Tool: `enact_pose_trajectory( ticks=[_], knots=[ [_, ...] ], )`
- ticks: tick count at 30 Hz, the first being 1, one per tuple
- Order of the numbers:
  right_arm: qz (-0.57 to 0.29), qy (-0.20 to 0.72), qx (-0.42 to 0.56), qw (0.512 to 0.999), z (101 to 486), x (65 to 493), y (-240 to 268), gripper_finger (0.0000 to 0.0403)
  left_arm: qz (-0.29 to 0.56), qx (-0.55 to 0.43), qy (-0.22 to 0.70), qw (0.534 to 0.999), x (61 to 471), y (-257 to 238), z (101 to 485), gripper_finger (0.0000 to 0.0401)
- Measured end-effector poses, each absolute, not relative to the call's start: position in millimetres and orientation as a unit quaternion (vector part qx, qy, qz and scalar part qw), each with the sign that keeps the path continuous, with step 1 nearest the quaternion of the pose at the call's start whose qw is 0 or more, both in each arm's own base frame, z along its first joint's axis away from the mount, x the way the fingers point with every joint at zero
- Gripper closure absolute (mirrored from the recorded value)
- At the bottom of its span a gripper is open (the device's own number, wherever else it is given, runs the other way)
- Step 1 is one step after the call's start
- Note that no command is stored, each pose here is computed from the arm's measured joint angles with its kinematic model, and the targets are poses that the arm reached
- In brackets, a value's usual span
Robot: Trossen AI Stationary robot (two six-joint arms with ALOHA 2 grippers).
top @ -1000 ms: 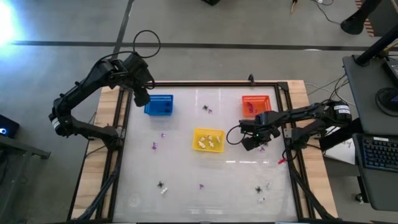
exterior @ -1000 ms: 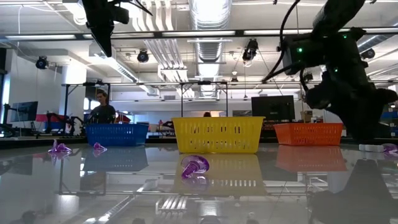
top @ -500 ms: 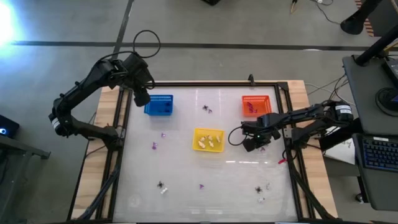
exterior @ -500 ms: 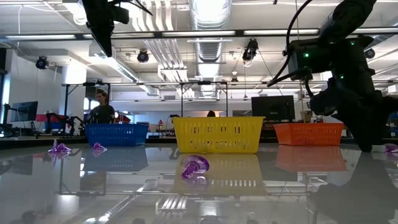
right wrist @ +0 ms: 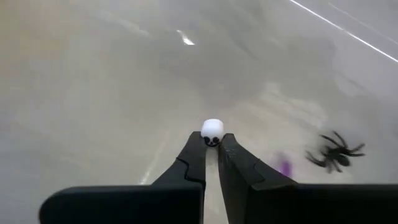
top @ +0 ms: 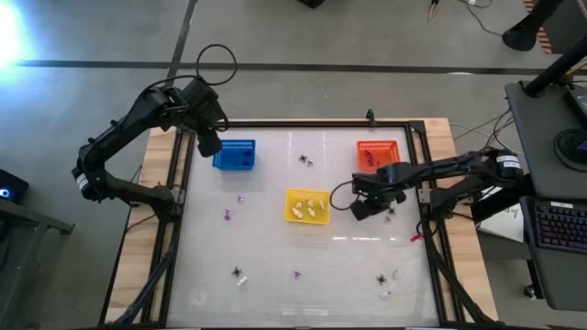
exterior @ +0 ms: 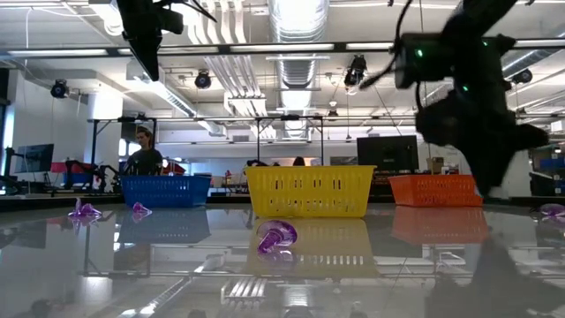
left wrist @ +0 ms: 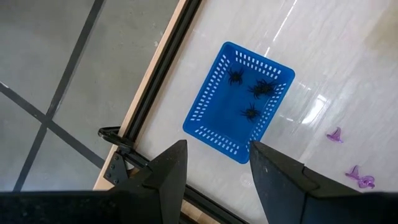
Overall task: Sort Halloween decoration
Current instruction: Put the white skeleton toy into the yellow bin
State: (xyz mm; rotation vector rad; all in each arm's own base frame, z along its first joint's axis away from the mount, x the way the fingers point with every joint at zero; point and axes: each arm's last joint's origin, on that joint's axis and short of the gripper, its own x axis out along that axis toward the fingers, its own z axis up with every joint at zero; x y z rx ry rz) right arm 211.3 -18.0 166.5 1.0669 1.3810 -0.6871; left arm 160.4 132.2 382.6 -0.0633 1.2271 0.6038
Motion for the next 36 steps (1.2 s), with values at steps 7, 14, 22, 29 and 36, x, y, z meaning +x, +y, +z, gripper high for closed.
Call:
enact_pose_trajectory(
  ticks=[7,14,22,29,36],
  knots=[
    [-0.288,0.512,0.452,0.671,210.1,243.3,-24.5,0.0391,0.279,-0.029,0.567,0.775,160.4,132.1,382.6,0.0244],
    [-0.248,0.455,0.436,0.735,231.9,275.4,-28.9,0.0391,0.279,-0.029,0.567,0.775,160.3,132.1,382.6,0.0244],
    [-0.202,0.451,0.415,0.764,229.6,311.3,-31.5,0.0391,0.279,-0.029,0.567,0.775,160.4,132.1,382.6,0.0244],
    [-0.165,0.492,0.380,0.766,211.8,340.4,-28.7,0.0391,0.281,-0.034,0.572,0.770,161.0,132.8,381.1,0.0244],
    [-0.141,0.511,0.353,0.771,200.7,355.2,-29.5,0.0391,0.279,-0.029,0.586,0.760,164.8,136.3,377.0,0.0244]
  ],
)
